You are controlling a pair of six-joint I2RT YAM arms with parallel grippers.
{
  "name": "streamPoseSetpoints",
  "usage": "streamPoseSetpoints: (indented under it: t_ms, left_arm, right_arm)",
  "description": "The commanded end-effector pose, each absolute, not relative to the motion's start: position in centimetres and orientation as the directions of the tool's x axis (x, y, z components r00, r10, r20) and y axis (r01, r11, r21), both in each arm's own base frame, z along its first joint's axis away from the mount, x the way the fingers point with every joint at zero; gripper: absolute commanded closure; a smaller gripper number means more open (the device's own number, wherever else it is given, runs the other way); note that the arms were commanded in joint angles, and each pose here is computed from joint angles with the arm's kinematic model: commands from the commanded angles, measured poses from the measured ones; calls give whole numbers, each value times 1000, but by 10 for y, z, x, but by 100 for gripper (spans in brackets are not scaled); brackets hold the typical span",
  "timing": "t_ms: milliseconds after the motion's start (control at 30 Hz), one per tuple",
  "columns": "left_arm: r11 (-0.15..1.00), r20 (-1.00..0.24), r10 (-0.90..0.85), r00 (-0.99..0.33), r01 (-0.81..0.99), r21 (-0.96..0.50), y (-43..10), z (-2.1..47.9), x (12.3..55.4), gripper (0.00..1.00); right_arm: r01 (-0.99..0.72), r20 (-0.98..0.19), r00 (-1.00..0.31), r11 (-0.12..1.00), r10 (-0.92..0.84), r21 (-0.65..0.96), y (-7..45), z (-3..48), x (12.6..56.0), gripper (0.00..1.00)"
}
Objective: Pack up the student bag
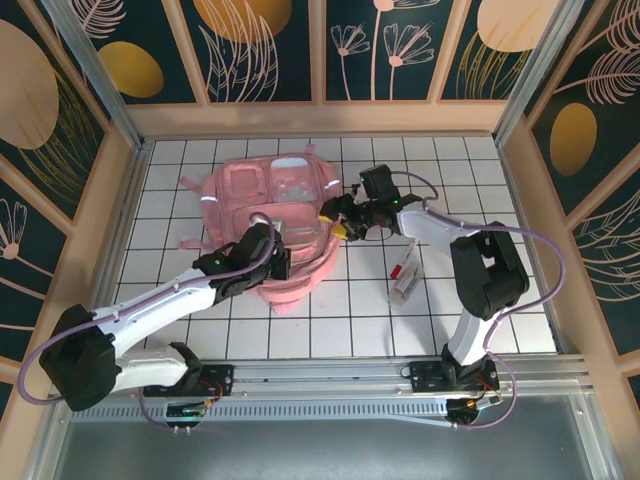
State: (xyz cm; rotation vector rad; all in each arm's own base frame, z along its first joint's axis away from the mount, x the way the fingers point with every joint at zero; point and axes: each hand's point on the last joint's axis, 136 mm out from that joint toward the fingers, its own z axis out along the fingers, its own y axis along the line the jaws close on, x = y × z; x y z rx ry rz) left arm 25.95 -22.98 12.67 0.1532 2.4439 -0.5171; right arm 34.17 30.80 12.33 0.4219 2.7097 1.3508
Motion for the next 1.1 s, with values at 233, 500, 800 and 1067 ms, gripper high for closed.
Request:
streamPoseSetpoints:
  t_ms: [233,500,800,1067]
  left_arm:
    - [842,-629,-100,-771,271,-467,-257,147,265,100]
    - [917,-652,-109,-751,176,-357,-222,134,264,100]
    - [974,-750,-143,-646,40,-221,-138,143,244,100]
    - [860,-710,-100,-697,298,-414,-200,149,232,100]
  right_arm:
    - [401,199,-903,579,381,710,345,98,308,42]
    - [381,155,-903,581,400,719,348,100,318,94]
    - [231,13,-948,657,319,717,291,113,353,100]
    - [305,100,-933,607,347,734,279,108,357,55]
